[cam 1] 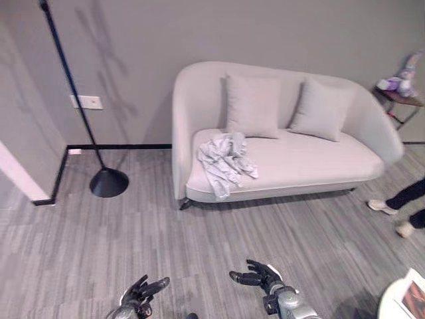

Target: Hang the clothes on the sofa on the clothes rack.

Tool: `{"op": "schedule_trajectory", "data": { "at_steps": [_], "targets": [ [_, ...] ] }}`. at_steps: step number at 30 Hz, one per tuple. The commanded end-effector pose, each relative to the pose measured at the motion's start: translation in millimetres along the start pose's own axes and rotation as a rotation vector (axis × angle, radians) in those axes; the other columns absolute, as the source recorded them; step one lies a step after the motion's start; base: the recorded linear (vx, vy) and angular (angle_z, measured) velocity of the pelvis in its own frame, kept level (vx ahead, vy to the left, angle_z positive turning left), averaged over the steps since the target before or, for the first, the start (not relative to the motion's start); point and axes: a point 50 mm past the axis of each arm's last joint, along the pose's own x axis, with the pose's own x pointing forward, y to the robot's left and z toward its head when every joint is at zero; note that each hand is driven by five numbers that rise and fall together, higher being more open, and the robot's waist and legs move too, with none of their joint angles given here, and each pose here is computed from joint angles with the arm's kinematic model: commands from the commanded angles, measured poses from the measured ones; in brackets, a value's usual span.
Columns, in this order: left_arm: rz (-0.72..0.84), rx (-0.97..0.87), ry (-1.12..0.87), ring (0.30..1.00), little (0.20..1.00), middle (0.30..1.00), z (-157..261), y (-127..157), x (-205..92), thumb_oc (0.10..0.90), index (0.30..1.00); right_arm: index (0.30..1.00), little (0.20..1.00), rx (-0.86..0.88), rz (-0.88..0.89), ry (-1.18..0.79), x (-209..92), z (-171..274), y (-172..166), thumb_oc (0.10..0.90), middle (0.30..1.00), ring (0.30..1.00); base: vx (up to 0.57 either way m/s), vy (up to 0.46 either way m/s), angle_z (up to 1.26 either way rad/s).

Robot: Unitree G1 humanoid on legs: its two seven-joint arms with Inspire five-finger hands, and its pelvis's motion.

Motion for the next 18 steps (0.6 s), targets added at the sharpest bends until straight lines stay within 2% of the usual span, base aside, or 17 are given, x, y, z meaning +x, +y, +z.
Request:
{"op": "schedule_trajectory", "data": {
  "at_steps": [1,2,5,8,10,12,14,16,18],
  "targets": [
    [0.052,0.094,0.046,0.9,0.9,0.9,-21,22,-7,0.8,0.9,0.9,0.9,-0.112,-0.155,-0.275,1,66,-38,0.8,0.9,0.9,0.25,-0.071,0.77],
    [0.051,0.094,0.046,0.9,0.9,0.9,-21,21,-7,0.8,0.9,0.9,0.9,-0.112,-0.155,-0.275,1,66,-38,0.8,0.9,0.9,0.24,-0.176,0.87],
    [0.077,0.168,0.079,0.9,0.9,0.9,-27,27,-8,0.8,0.9,0.9,0.9,-0.173,-0.363,-0.316,-12,77,-90,0.8,0.9,0.9,0.4,-0.374,1.52],
    [0.099,0.165,0.054,0.9,0.9,0.9,-17,34,-7,0.8,0.9,0.9,0.9,-0.253,-0.505,-0.34,-27,86,-121,0.8,0.9,0.9,0.47,-0.581,2.42],
    [0.153,0.111,0.059,0.9,0.9,0.9,-18,49,-9,0.8,0.9,0.9,0.9,-0.311,-0.554,-0.339,-31,88,-130,0.8,0.9,0.9,0.39,-0.614,0.97],
    [0.165,0.072,0.074,0.9,0.9,0.9,-23,51,-11,0.8,0.9,0.9,0.9,-0.346,-0.565,-0.352,-34,92,-133,0.8,0.9,0.9,0.17,-0.31,1.27],
    [0.179,0.006,0.111,0.9,0.9,0.9,-39,50,-15,0.8,0.9,0.9,0.9,-0.391,-0.63,-0.353,-41,90,-145,0.8,0.9,0.9,0.19,-0.406,0.32],
    [0.134,-0.008,0.135,0.9,0.9,0.9,-52,32,-16,0.8,0.9,0.9,0.9,-0.388,-0.741,-0.341,-47,91,-166,0.8,0.9,0.9,0.2,-0.416,-0.36],
    [0.113,-0.001,0.131,0.9,0.9,0.9,-53,26,-16,0.8,0.9,0.9,0.9,-0.39,-0.778,-0.329,-48,91,-173,0.8,0.9,0.9,0.15,-0.248,0.15]
  ]
}}
